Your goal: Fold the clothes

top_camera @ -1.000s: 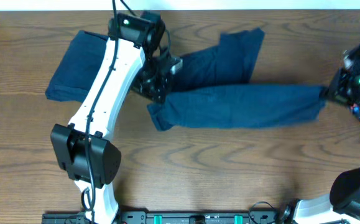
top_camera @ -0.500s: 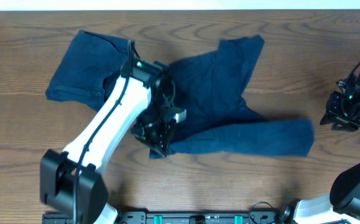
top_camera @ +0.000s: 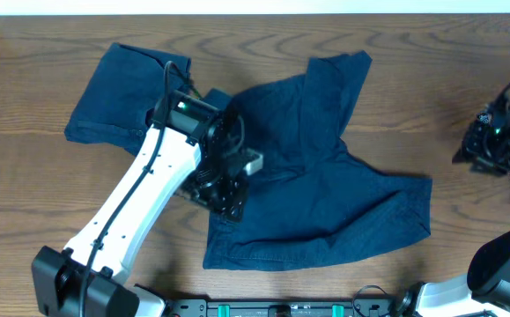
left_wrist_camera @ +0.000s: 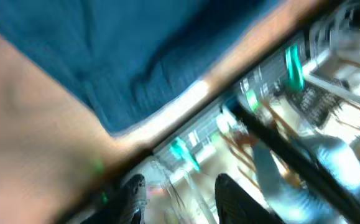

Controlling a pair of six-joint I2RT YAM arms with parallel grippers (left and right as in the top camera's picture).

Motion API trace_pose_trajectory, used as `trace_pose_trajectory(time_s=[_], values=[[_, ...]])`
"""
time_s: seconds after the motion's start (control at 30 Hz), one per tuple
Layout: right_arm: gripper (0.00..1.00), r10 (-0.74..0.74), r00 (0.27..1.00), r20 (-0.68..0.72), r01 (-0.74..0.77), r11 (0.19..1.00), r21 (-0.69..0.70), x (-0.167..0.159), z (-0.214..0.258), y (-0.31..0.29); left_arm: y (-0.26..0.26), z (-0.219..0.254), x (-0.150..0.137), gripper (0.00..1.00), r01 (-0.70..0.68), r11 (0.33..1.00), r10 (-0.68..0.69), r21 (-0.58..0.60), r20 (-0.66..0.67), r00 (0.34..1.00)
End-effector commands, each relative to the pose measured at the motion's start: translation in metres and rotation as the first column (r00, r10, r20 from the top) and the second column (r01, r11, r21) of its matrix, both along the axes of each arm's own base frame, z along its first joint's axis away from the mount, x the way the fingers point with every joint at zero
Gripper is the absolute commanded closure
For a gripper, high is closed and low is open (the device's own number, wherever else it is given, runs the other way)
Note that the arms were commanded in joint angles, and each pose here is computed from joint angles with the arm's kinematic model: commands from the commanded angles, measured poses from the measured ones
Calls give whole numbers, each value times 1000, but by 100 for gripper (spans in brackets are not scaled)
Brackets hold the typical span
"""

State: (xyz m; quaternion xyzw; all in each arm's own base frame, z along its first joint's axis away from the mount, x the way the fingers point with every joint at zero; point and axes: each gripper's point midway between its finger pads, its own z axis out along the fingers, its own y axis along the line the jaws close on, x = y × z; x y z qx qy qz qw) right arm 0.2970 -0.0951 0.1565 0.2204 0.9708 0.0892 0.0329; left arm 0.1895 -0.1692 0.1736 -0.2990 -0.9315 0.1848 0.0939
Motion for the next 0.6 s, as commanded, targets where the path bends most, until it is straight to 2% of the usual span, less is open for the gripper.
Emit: trace_pose_trajectory(time_s=[0.0, 0.13, 0.23, 0.37, 0.47, 0.57], values=[[61, 113, 971, 209, -147, 976, 159, 32, 18, 40, 1, -5, 31, 62, -1, 1000, -2, 19, 151, 989], [49, 190, 906, 379, -280, 940, 197, 67, 28, 75, -2, -10, 91, 62, -73, 996, 49, 48, 382, 923], [45, 258, 852, 455, -367, 915, 169, 87, 24, 106, -4, -14, 126, 62, -121, 992, 88, 39, 475, 875], [48, 319, 789, 525, -428, 898, 98, 114, 3, 149, -4, -32, 159, 62, -161, 987, 131, 17, 504, 854], [53, 261, 809, 527, -319, 947, 21, 135, -26, 157, 1, -52, 186, 62, -226, 974, 197, -4, 506, 840], [59, 205, 795, 571, -266, 964, 24, 156, -45, 167, -6, -74, 205, 62, -252, 963, 267, -95, 455, 850]])
